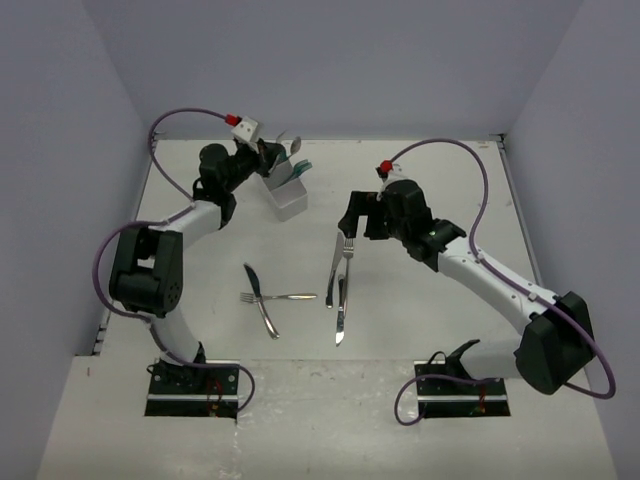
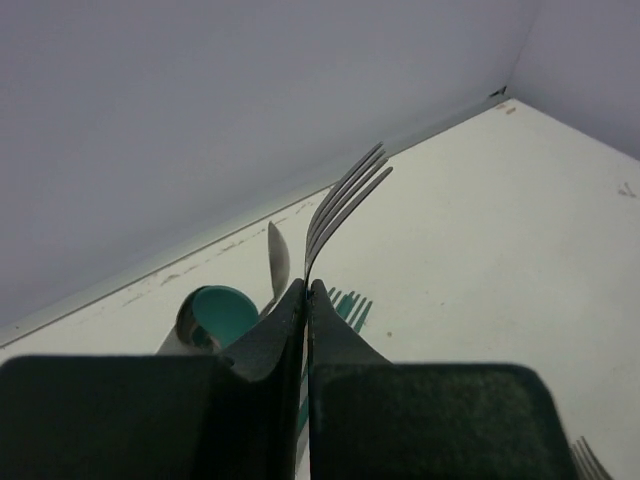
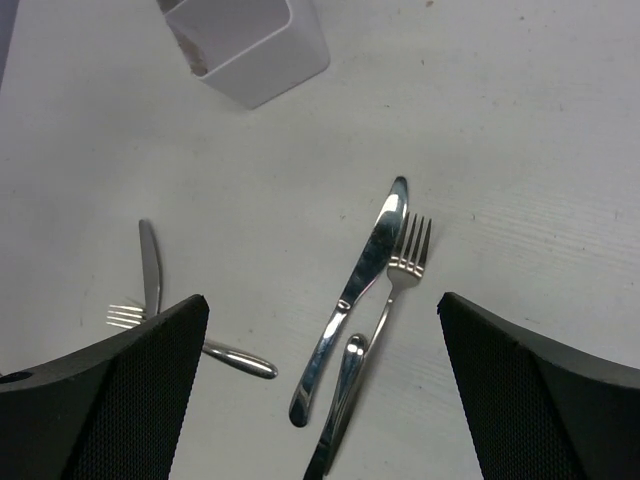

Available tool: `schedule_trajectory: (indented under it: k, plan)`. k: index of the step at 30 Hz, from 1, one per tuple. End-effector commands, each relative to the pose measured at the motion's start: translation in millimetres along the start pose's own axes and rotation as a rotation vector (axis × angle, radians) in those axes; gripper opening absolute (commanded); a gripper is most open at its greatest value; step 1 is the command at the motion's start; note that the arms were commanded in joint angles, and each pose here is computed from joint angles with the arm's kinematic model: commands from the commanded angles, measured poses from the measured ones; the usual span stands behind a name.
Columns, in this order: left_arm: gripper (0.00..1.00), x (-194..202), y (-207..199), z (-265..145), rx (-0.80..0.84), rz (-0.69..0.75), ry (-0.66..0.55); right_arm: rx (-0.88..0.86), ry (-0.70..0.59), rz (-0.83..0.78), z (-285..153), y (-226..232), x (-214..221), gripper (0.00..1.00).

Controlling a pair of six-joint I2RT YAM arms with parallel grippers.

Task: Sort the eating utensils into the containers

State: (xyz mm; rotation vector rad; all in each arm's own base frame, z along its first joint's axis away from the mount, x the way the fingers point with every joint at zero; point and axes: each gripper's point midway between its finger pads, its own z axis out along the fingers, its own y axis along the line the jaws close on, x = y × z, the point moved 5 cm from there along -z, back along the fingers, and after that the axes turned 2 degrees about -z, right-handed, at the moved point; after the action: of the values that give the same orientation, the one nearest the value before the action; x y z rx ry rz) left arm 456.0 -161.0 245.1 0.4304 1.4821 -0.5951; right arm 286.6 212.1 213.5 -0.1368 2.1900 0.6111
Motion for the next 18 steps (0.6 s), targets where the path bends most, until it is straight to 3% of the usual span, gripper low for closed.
schedule_trajectory:
  k: [1,13,14,15,18]
  plan:
    - [0.00,-7.5,19.0,12.9,0.117,0.107,-0.056,0.067,0.000,0.040,4.5,-10.7,4.3,0.99]
    - [0.01,40.0,33.6,13.3,0.085,0.059,0.024,0.184,0.139,0.086,35.5,-32.8,40.1,0.99]
    - [0.08,45.7,35.2,13.3,0.075,0.043,0.052,0.192,0.154,0.092,36.4,-32.5,41.3,0.99]
    - [0.24,45.3,37.6,16.1,0.068,0.043,0.059,0.201,0.163,0.089,37.3,-34.3,42.6,0.99]
    - [0.41,50.4,38.2,13.6,0.060,0.037,0.091,0.237,0.196,0.100,39.5,-39.9,53.4,0.99]
